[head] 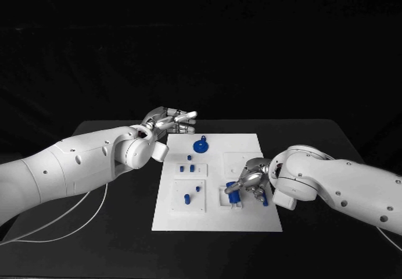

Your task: Assemble the parts on the task board

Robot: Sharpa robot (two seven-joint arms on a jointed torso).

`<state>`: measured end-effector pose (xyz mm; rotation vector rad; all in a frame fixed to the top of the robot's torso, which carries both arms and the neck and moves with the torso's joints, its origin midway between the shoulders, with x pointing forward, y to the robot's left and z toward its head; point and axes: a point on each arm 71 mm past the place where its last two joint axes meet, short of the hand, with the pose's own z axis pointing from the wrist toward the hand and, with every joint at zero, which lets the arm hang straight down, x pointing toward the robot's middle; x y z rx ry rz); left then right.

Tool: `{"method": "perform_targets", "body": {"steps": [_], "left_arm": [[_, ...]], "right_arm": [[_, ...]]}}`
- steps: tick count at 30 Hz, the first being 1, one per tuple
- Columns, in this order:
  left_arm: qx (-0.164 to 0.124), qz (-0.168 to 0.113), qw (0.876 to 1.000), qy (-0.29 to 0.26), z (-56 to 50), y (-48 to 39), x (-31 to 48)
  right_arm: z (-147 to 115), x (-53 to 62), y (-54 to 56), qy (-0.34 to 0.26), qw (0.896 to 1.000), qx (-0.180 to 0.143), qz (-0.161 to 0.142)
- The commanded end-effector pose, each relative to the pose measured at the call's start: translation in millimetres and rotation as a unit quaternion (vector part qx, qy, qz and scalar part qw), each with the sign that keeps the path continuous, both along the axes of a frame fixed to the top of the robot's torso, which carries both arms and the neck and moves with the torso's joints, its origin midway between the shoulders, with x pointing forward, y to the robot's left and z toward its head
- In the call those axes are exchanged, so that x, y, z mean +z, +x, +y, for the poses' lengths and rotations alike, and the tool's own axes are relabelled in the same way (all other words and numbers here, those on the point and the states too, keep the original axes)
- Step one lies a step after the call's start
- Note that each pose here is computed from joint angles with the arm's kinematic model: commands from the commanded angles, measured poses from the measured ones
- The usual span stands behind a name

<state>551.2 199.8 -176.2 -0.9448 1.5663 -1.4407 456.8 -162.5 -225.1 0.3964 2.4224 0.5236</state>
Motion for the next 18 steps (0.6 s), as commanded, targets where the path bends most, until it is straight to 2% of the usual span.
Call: {"method": "perform_targets", "body": {"steps": [1, 18], "left_arm": [[-0.013, -0.003, 1.0, -0.01, -4.9, -0.7, 1.5], [-0.017, -0.002, 1.0, -0.01, -6.5, -0.4, 1.2]], "right_arm": [[1, -3.7, 0.8, -0.021, 1.0, 0.005, 0.005], [8, -15.4, 3.3, -0.048, 0.999, 0.013, -0.006]]}}
